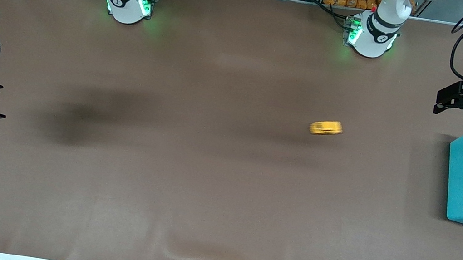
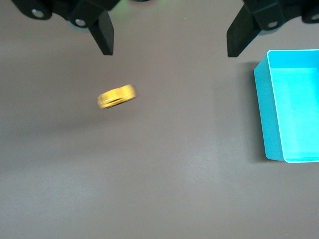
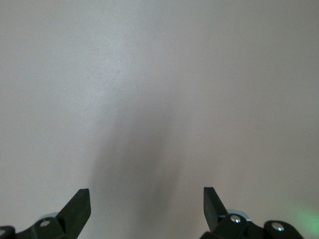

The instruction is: Wind and store yellow beetle car

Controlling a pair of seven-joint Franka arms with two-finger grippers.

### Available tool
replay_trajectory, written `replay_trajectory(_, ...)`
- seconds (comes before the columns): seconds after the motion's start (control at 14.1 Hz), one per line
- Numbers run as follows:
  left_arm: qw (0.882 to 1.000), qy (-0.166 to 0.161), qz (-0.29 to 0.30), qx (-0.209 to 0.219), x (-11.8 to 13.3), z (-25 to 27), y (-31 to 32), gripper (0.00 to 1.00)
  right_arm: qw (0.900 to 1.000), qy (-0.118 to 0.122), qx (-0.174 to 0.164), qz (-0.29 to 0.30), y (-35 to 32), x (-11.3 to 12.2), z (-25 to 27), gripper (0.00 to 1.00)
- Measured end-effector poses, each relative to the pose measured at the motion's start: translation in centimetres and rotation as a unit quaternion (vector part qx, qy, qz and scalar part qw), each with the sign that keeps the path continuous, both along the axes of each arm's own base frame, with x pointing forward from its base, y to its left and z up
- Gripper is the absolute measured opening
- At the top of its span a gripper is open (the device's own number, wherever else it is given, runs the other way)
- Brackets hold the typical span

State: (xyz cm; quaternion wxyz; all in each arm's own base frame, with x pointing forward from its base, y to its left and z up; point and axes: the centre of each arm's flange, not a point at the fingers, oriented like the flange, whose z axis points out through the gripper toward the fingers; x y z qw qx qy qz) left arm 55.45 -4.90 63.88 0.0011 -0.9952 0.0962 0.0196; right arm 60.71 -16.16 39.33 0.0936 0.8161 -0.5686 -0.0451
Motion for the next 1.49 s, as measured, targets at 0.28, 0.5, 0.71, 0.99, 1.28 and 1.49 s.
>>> replay_trajectory(0.28,1.000,0.000,0.000,0.000,0.0,0.0,0.0,1.00,1.000,0.007,0.004,0.019,-0.1,-0.3,0.2,1.00)
replay_trajectory(0.5,1.000,0.000,0.000,0.000,0.0,0.0,0.0,1.00,0.999,0.012,0.007,0.034,-0.2,-0.4,0.3,1.00)
replay_trajectory(0.71,1.000,0.000,0.000,0.000,0.0,0.0,0.0,1.00,0.998,0.013,0.011,0.055,-0.1,-0.5,0.9,1.00)
replay_trajectory(0.99,1.000,0.000,-0.001,0.000,0.0,0.0,-0.1,1.00,0.993,0.029,0.025,0.112,0.0,-1.0,1.5,1.00)
replay_trajectory(1.28,1.000,0.009,0.008,0.000,0.6,-1.0,0.8,1.00,0.985,0.035,0.040,0.165,0.3,-1.3,2.3,1.00)
replay_trajectory(1.49,1.000,0.017,0.017,0.011,1.1,-2.0,1.8,1.00,0.973,0.031,0.065,0.217,0.9,-1.4,3.5,1.00)
